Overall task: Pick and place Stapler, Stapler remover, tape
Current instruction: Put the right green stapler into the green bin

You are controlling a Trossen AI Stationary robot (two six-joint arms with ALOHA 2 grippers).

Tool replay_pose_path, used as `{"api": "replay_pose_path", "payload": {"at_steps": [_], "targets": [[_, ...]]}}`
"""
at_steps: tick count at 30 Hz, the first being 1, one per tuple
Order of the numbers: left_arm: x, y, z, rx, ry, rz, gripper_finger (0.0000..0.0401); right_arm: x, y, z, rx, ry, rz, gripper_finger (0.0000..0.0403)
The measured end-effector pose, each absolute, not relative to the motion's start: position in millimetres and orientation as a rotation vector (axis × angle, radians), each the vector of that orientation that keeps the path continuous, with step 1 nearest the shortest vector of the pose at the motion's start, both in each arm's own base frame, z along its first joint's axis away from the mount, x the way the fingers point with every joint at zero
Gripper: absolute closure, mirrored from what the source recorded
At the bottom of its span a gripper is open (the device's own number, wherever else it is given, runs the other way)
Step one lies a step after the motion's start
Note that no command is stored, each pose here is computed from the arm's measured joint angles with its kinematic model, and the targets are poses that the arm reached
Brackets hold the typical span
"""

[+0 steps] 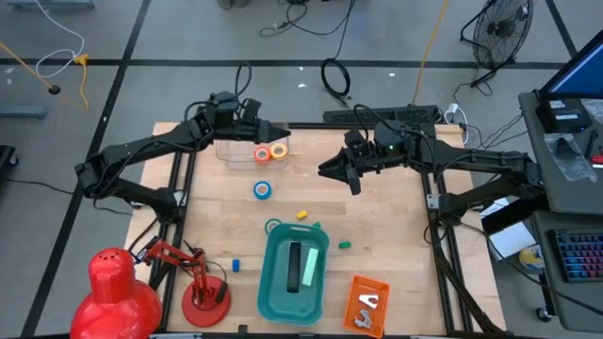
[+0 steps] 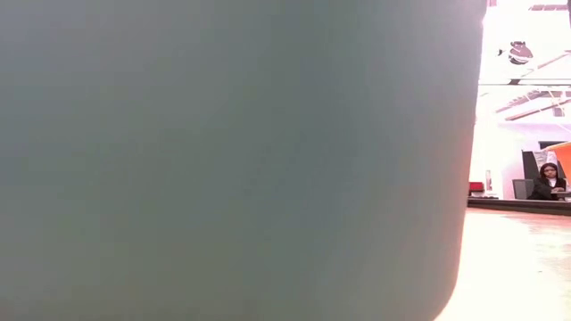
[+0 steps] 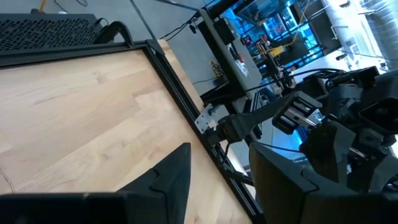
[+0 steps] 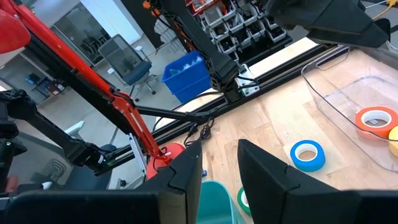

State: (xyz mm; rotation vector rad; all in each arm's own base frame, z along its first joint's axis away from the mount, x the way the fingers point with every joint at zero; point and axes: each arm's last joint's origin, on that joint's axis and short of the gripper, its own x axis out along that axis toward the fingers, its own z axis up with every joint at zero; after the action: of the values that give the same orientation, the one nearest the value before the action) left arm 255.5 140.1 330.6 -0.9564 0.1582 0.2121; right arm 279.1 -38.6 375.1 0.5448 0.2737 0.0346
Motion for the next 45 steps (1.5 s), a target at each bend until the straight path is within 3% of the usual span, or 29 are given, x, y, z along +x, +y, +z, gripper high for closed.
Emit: {"api": "replay_pose_path", "payload": {"at_steps": [45], "targets": [[261,129,330,-0.949,0.18,0.171,0.0238,280,-39,378,0.56,0.238,0.036,0.0307]]}}
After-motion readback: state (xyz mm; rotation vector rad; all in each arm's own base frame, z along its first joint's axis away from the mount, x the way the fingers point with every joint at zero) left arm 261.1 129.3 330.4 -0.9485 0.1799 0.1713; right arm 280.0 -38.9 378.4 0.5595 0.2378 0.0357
